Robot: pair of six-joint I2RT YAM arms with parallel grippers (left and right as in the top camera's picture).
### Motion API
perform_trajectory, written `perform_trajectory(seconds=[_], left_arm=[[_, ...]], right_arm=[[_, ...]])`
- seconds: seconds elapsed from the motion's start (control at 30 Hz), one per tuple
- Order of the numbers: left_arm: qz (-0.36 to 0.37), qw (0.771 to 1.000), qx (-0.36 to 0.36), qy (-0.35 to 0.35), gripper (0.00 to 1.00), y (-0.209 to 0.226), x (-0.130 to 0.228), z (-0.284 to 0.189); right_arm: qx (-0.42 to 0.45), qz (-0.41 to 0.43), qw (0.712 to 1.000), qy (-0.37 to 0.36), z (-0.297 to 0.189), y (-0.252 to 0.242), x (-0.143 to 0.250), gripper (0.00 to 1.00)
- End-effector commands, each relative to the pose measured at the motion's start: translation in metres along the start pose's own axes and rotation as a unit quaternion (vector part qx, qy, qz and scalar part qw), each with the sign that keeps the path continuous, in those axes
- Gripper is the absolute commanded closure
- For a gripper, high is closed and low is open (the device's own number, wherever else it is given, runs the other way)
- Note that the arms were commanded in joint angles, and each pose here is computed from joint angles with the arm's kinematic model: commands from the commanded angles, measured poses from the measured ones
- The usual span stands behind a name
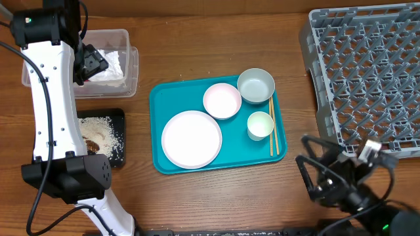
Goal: Sort waste into correct bins and load items into the dishwasher
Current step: 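Retract the left arm to rest and reach the right gripper to the white cup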
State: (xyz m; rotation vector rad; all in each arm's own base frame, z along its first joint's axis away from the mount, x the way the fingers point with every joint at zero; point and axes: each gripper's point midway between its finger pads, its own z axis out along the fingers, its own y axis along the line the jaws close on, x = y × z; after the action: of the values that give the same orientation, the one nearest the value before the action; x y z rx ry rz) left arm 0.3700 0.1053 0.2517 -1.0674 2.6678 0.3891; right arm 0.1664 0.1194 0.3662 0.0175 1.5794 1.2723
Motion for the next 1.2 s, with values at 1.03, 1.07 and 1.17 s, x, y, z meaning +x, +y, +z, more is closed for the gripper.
perform_trajectory(seconds=[1.03,1.07,1.17], left_arm=[[0.002,1.000,0.011,-0.013,0.00,0.001,-0.002,-0.011],[0.002,1.000,0.011,-0.013,0.00,0.001,-0.002,-0.011],[0.002,1.000,0.011,-0.013,0.00,0.001,-0.002,-0.011]], right_arm=[[0.364,-0.019,0.720,0.591,0.109,-0.164,0.139,0.05],[0.371,-0.017,0.712,0.596,0.108,-0.171,0.143,0.16],[0.425,0.003,0.691,0.585,0.106,-0.192,0.148,0.32]])
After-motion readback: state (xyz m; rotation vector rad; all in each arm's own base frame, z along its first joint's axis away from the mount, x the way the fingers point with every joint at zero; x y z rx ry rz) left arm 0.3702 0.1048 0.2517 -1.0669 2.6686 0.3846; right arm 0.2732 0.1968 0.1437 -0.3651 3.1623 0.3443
